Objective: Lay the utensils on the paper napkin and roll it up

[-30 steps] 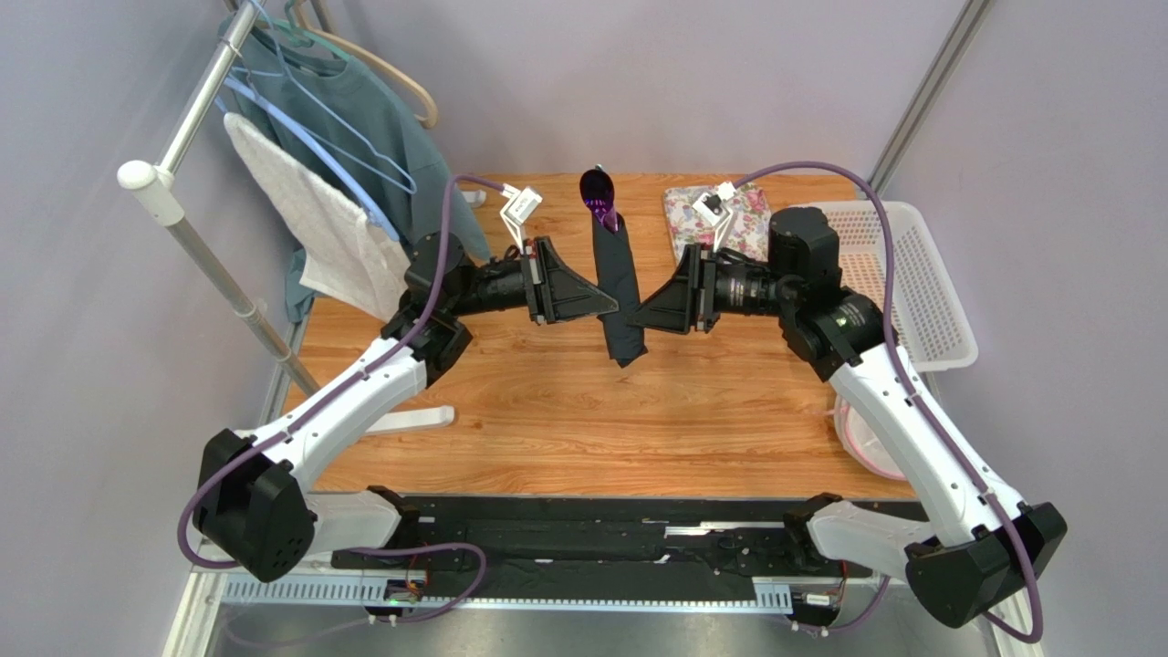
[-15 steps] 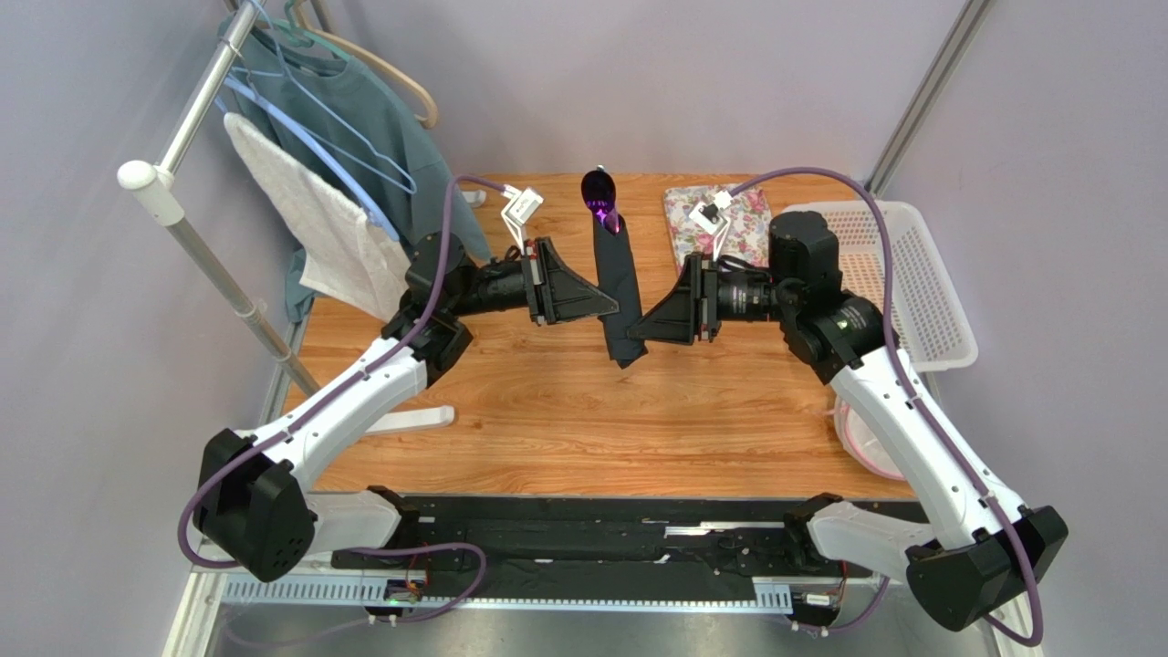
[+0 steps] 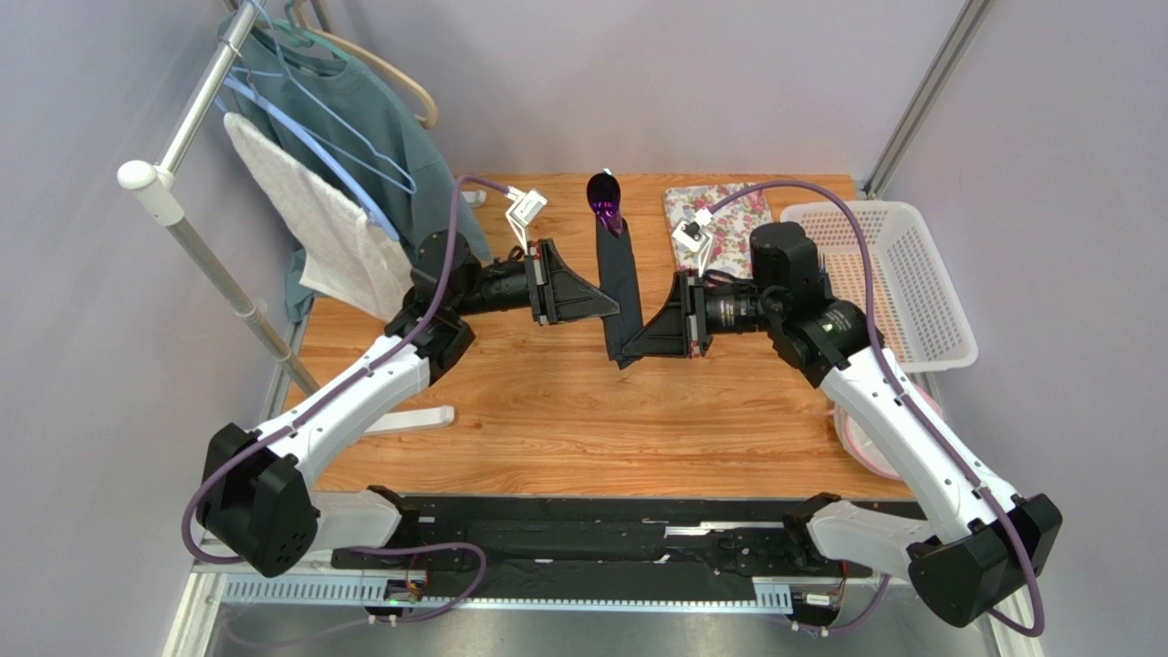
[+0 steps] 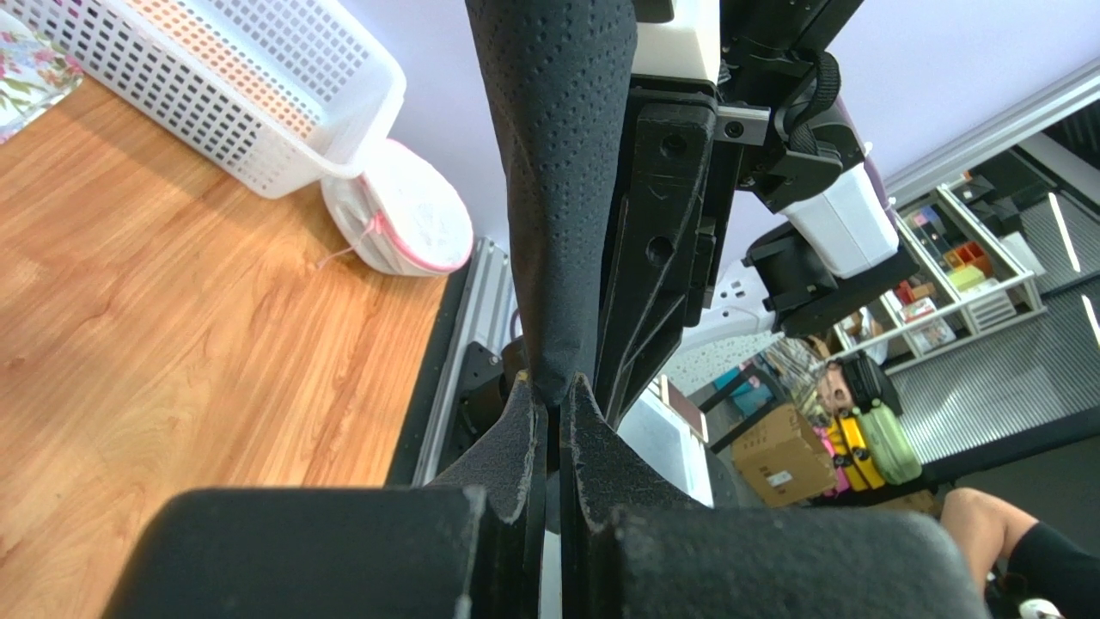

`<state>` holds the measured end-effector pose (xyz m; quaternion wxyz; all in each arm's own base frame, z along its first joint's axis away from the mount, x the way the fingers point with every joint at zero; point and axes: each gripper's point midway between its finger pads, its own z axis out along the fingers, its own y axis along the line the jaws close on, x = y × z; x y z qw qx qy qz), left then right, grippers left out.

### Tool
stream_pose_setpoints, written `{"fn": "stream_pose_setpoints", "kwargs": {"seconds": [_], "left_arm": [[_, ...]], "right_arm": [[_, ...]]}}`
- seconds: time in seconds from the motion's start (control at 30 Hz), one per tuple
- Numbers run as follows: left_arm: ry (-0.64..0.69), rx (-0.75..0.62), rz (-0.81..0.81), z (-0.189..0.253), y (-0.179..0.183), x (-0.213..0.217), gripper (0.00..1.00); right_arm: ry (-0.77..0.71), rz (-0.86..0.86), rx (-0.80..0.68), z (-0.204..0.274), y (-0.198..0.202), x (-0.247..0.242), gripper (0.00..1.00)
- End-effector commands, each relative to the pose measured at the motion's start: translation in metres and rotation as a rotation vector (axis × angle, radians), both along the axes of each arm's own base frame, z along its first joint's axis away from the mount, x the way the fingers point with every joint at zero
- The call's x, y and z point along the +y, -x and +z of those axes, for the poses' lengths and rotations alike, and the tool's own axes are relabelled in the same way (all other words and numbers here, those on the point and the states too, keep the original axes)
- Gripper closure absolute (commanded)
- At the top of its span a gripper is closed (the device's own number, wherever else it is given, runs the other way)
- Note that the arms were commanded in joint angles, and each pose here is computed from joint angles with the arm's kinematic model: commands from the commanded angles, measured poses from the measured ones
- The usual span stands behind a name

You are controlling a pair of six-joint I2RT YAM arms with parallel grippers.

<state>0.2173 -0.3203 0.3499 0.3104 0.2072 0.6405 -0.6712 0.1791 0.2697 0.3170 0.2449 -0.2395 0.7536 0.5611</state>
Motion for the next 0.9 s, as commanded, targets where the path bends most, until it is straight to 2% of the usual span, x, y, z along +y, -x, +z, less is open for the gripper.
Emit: {"fn": "stream_pose_setpoints", "kwargs": {"seconds": [0.0,0.07,0.1,0.13,0.17,0.23,0.27,0.4,0.67,0.7,0.77,0.8,0.87], "left_arm": [[0.083,-0.142,0.009,0.043,0.003,0.004,1.00],[0.081,-0.144,0.009,0.042,0.001,0.003,1.00],[0.080,-0.146,0.005,0.041,0.002,0.003,1.00],[0.080,-0.150,0.002,0.041,0.003,0.003,1.00],[0.079,-0.152,-0.002,0.040,0.004,0.003,1.00],[0.077,-0.158,-0.009,0.038,0.006,0.004,1.00],[0.076,-0.156,-0.009,0.037,0.006,0.004,1.00],[0.070,-0.151,-0.027,0.030,0.012,0.003,1.00],[0.072,-0.150,-0.057,0.027,0.023,-0.001,1.00],[0.071,-0.147,-0.059,0.026,0.023,-0.001,1.00],[0.072,-0.150,-0.062,0.027,0.025,-0.001,1.00],[0.069,-0.144,-0.062,0.025,0.025,-0.001,1.00],[0.069,-0.144,-0.061,0.024,0.025,-0.001,1.00]], "right_arm": [[-0.003,0.015,-0.031,0.004,0.003,0.000,1.00],[0.002,0.011,-0.032,0.005,0.003,-0.001,0.99],[0.013,0.005,-0.035,0.005,0.002,-0.002,0.90],[0.034,-0.007,-0.034,0.002,0.000,-0.006,0.68],[0.029,-0.024,-0.049,0.010,-0.003,-0.008,0.58],[0.019,-0.078,-0.065,0.020,-0.015,-0.015,0.45],[0.001,-0.092,-0.095,0.034,-0.020,-0.017,0.45],[-0.029,-0.103,-0.125,0.058,-0.035,-0.014,0.46],[-0.091,-0.114,-0.117,0.076,-0.057,-0.001,0.49],[-0.094,-0.117,-0.121,0.079,-0.059,-0.001,0.62],[-0.096,-0.120,-0.128,0.081,-0.062,0.000,0.78],[-0.099,-0.115,-0.132,0.082,-0.062,0.001,0.90],[-0.102,-0.114,-0.144,0.086,-0.063,0.001,0.96]]}}
